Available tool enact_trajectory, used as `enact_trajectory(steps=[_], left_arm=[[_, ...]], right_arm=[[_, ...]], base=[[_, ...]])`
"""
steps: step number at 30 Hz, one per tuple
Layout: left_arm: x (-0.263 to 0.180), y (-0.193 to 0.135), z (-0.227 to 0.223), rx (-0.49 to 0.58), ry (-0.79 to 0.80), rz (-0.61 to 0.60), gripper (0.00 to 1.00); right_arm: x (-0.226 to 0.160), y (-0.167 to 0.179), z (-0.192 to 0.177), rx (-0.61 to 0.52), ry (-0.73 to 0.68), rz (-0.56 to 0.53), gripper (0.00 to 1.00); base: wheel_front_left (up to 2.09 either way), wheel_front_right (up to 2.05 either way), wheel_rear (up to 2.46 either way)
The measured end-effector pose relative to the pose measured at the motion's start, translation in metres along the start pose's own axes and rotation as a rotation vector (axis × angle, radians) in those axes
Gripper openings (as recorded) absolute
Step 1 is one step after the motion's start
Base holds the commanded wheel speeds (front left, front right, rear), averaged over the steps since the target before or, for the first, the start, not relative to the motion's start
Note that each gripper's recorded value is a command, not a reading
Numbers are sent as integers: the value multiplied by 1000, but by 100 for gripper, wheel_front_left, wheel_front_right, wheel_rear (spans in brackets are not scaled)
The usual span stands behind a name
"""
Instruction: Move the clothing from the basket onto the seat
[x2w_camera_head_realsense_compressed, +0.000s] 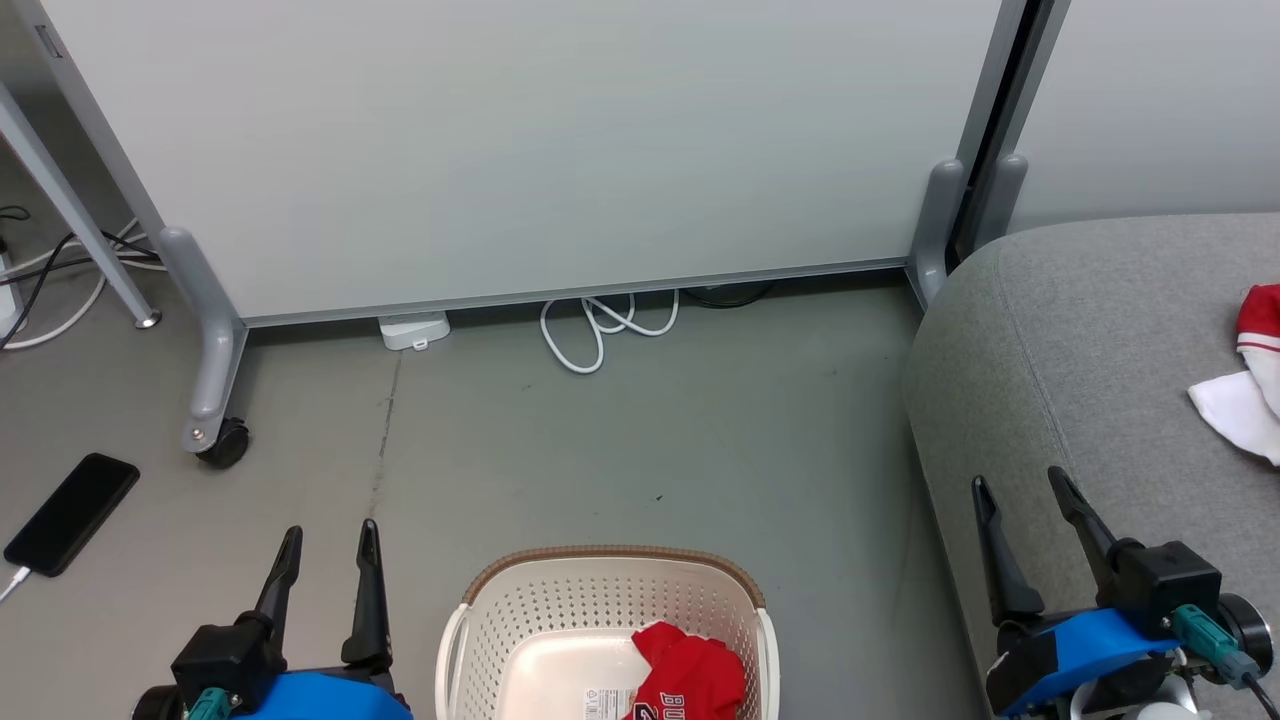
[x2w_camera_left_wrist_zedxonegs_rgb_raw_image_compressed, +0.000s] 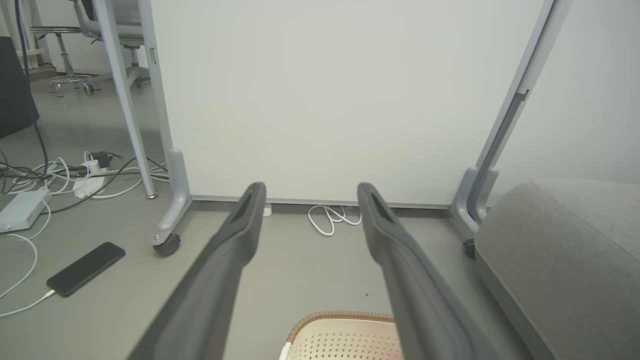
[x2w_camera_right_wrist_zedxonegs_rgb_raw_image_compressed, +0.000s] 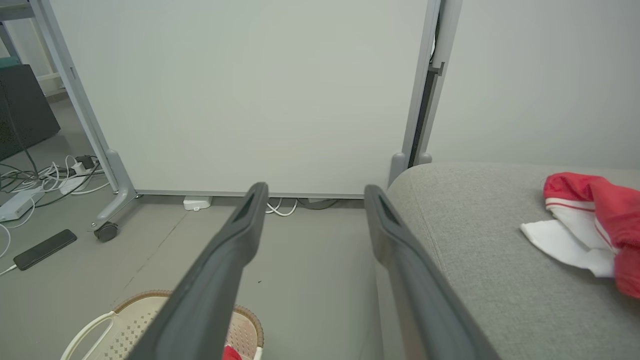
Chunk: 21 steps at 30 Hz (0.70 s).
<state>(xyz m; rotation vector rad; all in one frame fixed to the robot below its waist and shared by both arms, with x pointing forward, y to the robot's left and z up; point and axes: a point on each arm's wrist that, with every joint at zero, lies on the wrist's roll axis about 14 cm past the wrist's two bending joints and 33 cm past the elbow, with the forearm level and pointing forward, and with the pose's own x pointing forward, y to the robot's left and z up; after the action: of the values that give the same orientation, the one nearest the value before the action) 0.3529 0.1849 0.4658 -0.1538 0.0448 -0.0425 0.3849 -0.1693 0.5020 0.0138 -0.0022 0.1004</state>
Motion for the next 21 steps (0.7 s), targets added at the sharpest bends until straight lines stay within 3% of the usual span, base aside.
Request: enact_trajectory(steps=[21], left_arm=[[2, -6, -4, -4, 11, -16, 100]], right_arm=[[-1, 2, -4, 1, 19, 7, 100]], base=[[0, 0, 0]])
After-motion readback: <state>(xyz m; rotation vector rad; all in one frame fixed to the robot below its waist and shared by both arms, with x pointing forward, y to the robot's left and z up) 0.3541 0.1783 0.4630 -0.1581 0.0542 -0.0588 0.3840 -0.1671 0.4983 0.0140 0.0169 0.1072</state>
